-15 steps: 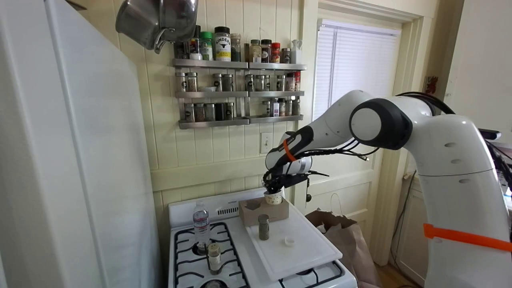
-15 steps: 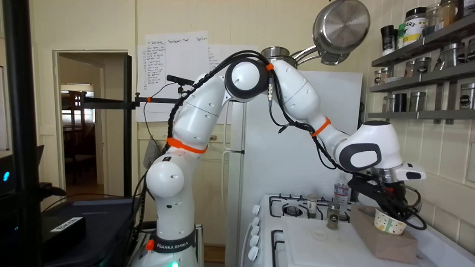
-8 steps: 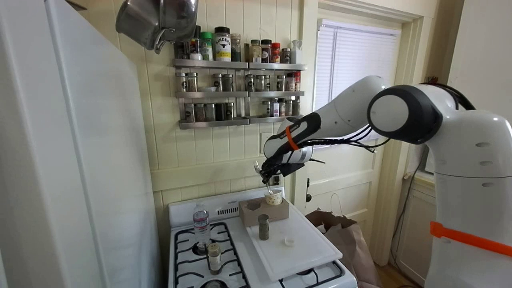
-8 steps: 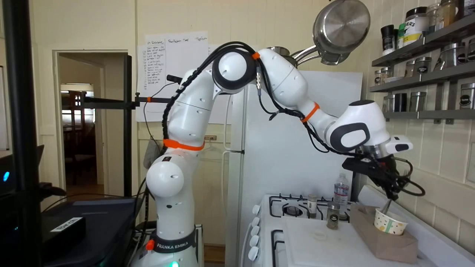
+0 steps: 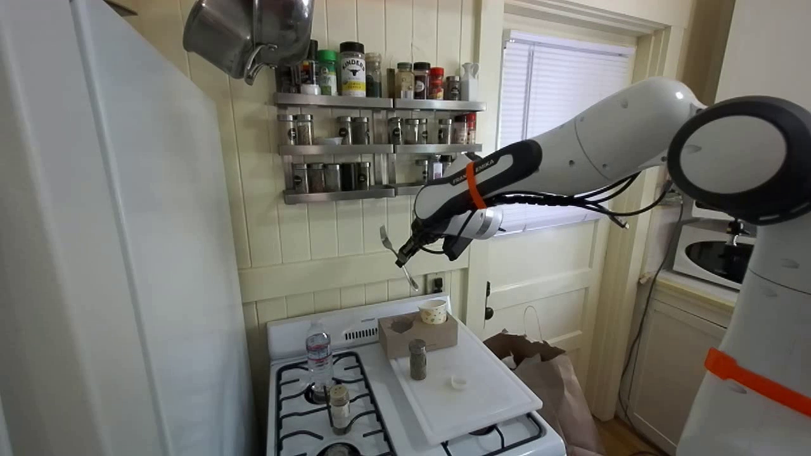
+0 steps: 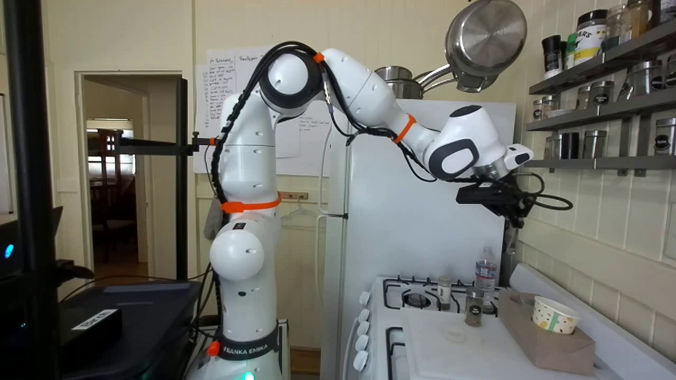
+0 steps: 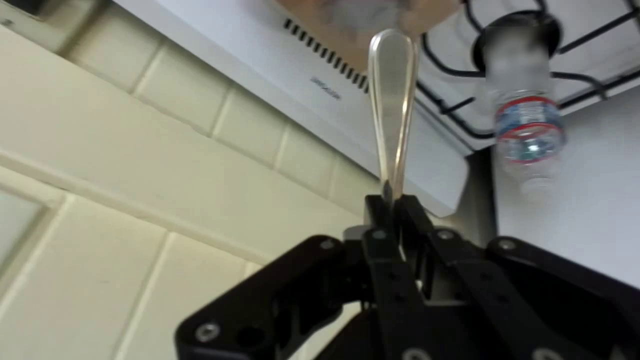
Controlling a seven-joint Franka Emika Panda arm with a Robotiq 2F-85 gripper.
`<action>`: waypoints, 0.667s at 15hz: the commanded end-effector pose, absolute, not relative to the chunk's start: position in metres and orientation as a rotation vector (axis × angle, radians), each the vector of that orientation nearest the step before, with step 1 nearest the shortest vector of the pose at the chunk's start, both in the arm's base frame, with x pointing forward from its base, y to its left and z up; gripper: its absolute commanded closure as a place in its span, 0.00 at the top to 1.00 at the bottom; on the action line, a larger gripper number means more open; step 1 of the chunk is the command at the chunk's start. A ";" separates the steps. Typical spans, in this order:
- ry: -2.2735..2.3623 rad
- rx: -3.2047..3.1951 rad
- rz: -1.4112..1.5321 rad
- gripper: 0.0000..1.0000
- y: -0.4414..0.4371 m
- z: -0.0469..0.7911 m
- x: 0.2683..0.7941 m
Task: Remove the fork from the paper cup and put it on the stove on the left
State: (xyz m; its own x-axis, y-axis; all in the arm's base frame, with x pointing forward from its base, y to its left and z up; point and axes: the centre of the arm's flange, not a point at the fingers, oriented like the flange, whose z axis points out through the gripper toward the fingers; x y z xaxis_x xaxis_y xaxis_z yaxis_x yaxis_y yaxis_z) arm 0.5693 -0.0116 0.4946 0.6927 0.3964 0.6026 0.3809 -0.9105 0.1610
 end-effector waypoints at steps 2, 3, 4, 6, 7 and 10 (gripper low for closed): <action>0.988 2.984 0.881 0.03 0.057 0.493 0.523; 1.054 3.012 0.823 0.03 0.069 0.493 0.516; 1.113 3.041 0.755 0.03 0.079 0.489 0.513; 1.228 3.088 0.589 0.03 0.087 0.484 0.510; 1.259 3.112 0.485 0.03 0.083 0.482 0.511; 1.187 3.096 0.583 0.11 0.092 0.481 0.514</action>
